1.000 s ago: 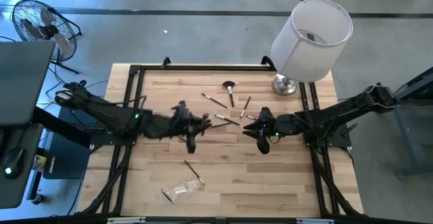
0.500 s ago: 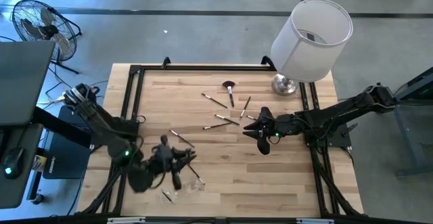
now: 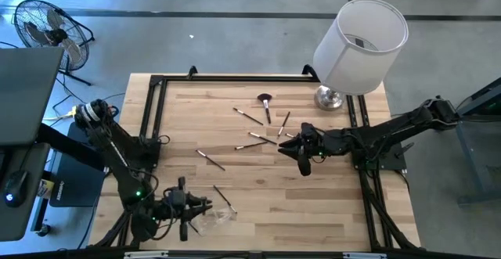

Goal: Pick & Place Makeup Supplies
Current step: Put the silver makeup brush into the transparent organizer

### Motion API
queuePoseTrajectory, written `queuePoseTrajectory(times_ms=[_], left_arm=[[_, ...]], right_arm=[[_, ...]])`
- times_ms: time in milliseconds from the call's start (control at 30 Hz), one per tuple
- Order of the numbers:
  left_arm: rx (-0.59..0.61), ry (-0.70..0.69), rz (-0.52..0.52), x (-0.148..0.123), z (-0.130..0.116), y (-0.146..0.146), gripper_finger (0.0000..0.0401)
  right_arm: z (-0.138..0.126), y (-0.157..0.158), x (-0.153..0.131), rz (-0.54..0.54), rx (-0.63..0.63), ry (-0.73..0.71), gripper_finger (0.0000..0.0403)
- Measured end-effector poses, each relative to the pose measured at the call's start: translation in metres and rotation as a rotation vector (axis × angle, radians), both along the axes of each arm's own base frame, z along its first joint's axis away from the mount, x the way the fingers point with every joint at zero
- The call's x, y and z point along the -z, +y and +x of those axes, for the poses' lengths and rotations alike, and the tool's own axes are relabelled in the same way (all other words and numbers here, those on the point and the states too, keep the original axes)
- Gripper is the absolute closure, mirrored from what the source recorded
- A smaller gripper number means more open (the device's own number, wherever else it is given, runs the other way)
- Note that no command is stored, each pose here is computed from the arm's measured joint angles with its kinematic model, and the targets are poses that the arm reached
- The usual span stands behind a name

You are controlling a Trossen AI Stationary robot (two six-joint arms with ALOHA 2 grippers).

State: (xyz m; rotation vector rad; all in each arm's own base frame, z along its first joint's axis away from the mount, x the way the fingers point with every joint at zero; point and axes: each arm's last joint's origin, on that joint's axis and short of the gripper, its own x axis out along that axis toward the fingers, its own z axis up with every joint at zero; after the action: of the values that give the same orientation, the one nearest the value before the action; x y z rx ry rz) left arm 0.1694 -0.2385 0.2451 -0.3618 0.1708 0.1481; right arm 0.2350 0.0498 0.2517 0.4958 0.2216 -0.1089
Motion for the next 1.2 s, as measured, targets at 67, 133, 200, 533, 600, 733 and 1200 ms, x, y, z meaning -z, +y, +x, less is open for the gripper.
queuePoseTrajectory(times_ms=[67, 133, 200, 533, 600, 733, 1200], left_arm=[[0.051, -0.001, -0.028, 0.01, -0.004, 0.0, 0.0362], [0.105, -0.017, -0.051, 0.018, -0.005, 0.002, 0.0362], [0.159, -0.042, -0.039, 0.024, -0.007, 0.005, 0.0362], [0.35, -0.142, -0.01, 0.055, -0.023, 0.027, 0.0362], [0.384, -0.147, 0.033, 0.059, -0.025, 0.029, 0.0362], [0.436, -0.132, 0.081, 0.066, -0.022, 0.035, 0.0362], [0.609, -0.111, 0.048, 0.067, 0.005, 0.052, 0.035]], right_arm=[[0.0, 0.0, -0.001, 0.02, 0.008, -0.011, 0.0307], [0.0, -0.001, -0.001, 0.044, 0.034, -0.013, 0.0307], [0.0, -0.001, -0.001, 0.068, 0.055, -0.016, 0.0307], [0.0, -0.002, -0.001, 0.154, 0.123, -0.029, 0.0307], [0.0, -0.003, -0.001, 0.171, 0.133, -0.032, 0.0307], [0.0, -0.003, -0.001, 0.195, 0.151, -0.036, 0.0307], [0.0, -0.003, -0.002, 0.243, 0.159, -0.056, 0.0307]])
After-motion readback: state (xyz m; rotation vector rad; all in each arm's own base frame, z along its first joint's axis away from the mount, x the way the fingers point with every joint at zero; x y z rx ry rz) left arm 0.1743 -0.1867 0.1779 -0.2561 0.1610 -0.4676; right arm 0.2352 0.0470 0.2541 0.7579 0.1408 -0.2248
